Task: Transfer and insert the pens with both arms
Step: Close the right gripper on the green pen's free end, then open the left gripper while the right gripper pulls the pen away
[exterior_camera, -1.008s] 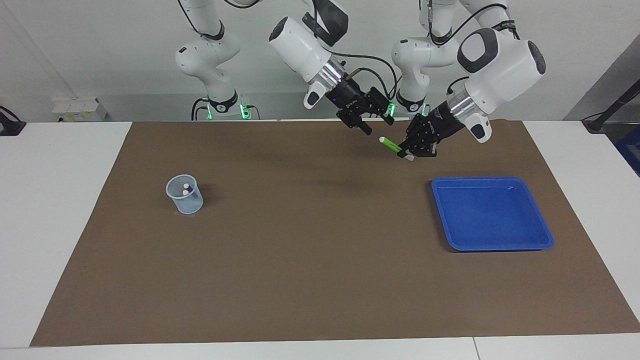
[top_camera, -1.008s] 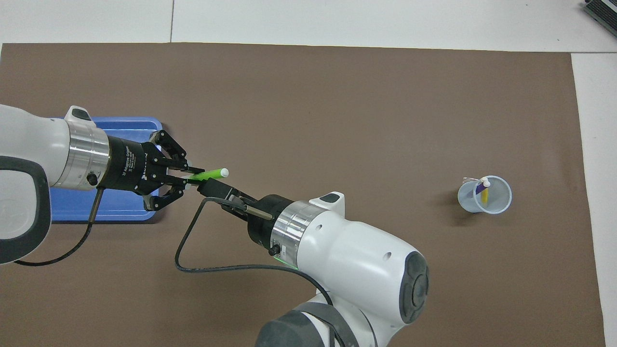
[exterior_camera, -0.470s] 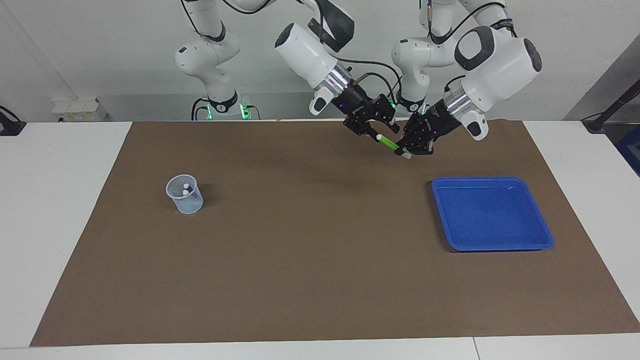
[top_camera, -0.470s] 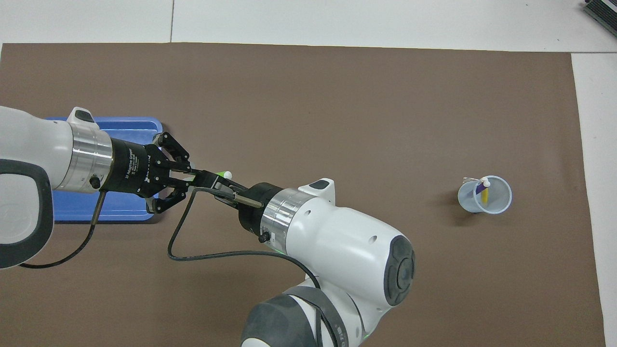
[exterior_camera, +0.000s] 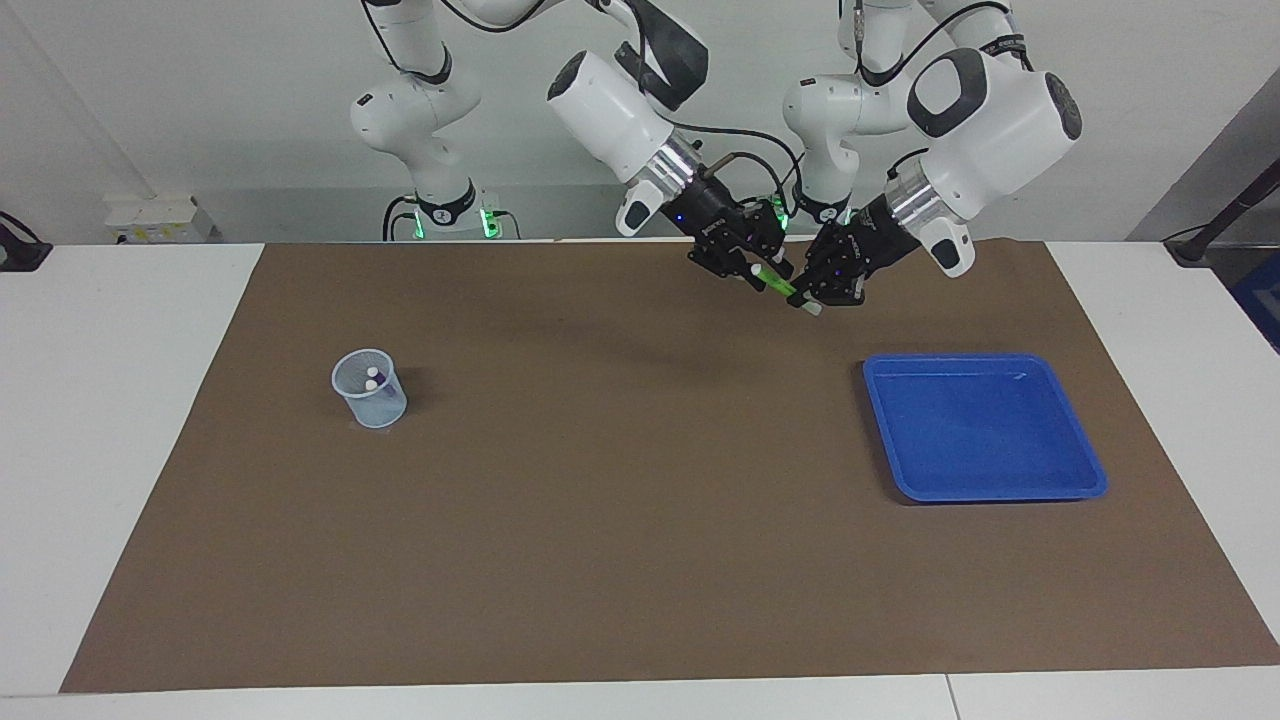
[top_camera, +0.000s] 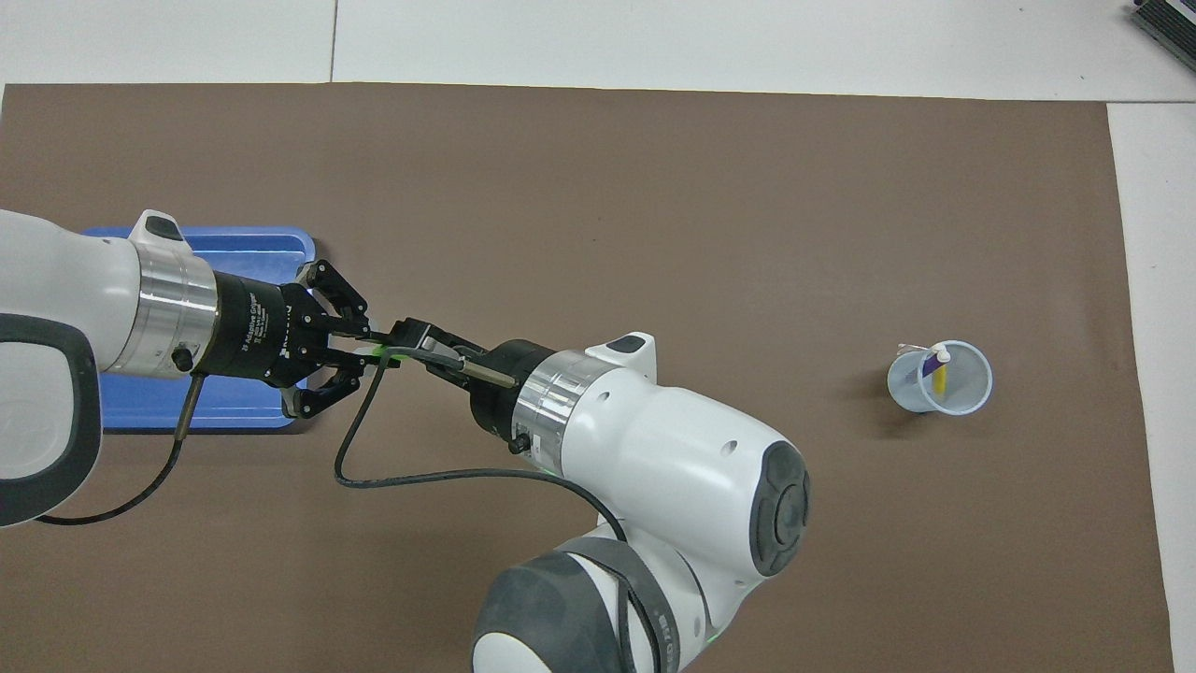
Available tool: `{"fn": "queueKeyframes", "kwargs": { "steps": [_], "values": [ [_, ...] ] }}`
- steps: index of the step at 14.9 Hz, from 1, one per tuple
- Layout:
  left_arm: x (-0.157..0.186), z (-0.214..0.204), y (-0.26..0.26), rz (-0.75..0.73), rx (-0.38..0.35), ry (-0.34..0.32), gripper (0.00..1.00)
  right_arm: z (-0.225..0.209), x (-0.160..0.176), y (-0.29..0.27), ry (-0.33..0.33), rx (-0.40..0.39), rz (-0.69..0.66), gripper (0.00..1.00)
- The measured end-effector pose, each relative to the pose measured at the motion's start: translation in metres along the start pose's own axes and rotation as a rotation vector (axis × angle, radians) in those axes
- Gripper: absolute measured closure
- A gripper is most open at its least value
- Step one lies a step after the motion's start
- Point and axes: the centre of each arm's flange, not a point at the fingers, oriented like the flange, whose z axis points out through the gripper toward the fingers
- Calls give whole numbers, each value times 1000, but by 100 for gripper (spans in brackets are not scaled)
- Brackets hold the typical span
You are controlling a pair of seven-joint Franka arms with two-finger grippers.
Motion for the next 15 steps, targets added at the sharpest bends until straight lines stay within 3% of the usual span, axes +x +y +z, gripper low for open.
{"fn": "queueKeyframes", "kwargs": {
  "steps": [3,13,15],
  "values": [
    [0,0,0,2,0,0,82,-1,4,1,5,0,-2,60],
    [-2,-2,-1,4,-3,0,82,2,1,2,-1,-4,-4,60],
    [-2,-2,-1,5,-3,0,82,3,1,2,-1,-4,-3,70]
  ]
}}
